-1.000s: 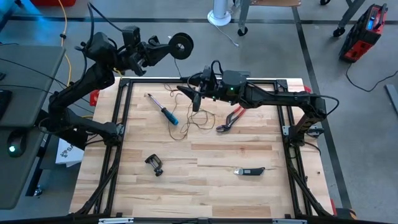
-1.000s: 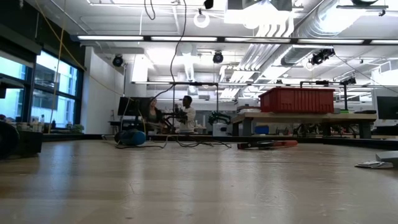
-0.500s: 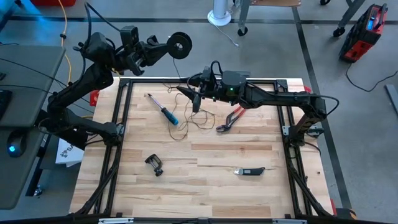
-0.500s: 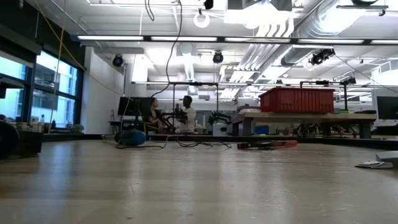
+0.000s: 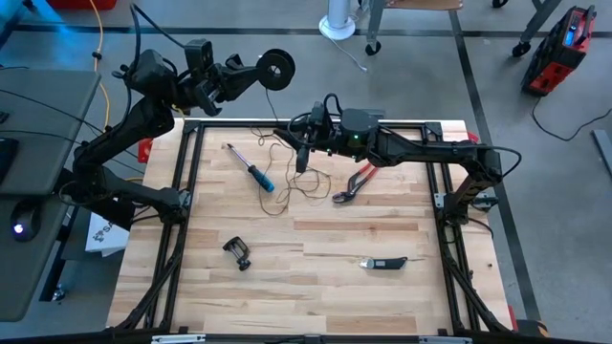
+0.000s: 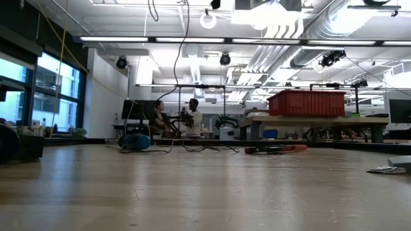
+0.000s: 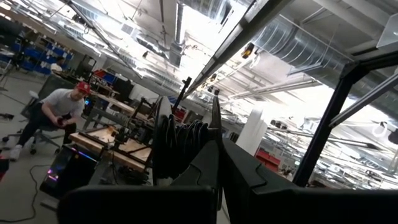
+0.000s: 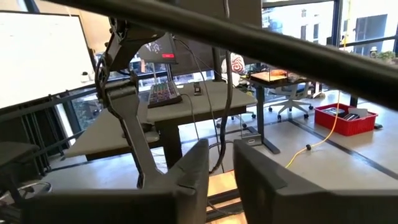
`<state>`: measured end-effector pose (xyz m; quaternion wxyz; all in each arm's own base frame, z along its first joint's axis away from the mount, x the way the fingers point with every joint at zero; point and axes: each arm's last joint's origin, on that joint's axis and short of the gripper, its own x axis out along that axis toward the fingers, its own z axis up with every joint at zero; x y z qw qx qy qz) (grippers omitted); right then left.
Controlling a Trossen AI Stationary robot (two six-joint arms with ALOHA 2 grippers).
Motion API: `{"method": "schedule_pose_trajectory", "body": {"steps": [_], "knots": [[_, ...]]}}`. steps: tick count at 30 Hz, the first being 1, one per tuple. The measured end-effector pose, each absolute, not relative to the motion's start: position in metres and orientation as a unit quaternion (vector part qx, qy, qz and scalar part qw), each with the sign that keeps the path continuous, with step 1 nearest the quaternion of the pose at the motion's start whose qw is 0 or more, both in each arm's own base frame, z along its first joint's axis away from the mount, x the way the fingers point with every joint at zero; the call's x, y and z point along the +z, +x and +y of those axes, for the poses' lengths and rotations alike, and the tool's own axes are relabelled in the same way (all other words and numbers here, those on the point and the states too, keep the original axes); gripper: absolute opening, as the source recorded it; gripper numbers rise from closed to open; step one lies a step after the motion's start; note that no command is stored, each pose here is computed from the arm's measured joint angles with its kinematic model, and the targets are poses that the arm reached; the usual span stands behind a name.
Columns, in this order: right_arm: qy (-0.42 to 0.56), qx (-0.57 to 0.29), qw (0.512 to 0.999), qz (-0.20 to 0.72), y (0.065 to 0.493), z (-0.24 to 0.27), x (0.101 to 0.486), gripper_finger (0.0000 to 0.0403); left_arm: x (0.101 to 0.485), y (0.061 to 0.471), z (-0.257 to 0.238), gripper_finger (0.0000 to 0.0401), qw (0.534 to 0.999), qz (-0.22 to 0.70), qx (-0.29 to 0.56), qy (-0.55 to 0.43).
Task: Coil cords
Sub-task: Coil the black wire onto the black spool
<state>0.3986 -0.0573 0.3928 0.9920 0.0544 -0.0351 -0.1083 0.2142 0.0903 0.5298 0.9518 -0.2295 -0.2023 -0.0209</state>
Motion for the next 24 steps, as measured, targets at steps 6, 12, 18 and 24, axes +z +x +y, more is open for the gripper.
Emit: {"method": "schedule_pose_trajectory", "body": {"steps": [6, 12, 18, 24], "knots": [[0.051, -0.109, 0.992, -0.037, 0.3973, -0.0572, 0.3945, 0.0050, 0.5298, 0.2141, 0.0904, 0.0000, 0.952, -0.202, -0.021, -0.229], [0.041, -0.109, 0.992, -0.039, 0.3962, -0.0570, 0.3961, 0.0067, 0.5292, 0.2144, 0.0906, 0.0000, 0.953, -0.199, -0.019, -0.227], [0.034, -0.109, 0.993, -0.038, 0.3962, -0.0570, 0.3960, 0.0078, 0.5292, 0.2140, 0.0914, 0.0000, 0.953, -0.200, -0.017, -0.226], [0.034, -0.108, 0.993, -0.038, 0.3956, -0.0568, 0.3968, 0.0078, 0.5292, 0.2140, 0.0916, 0.0000, 0.953, -0.201, -0.015, -0.225]]}}
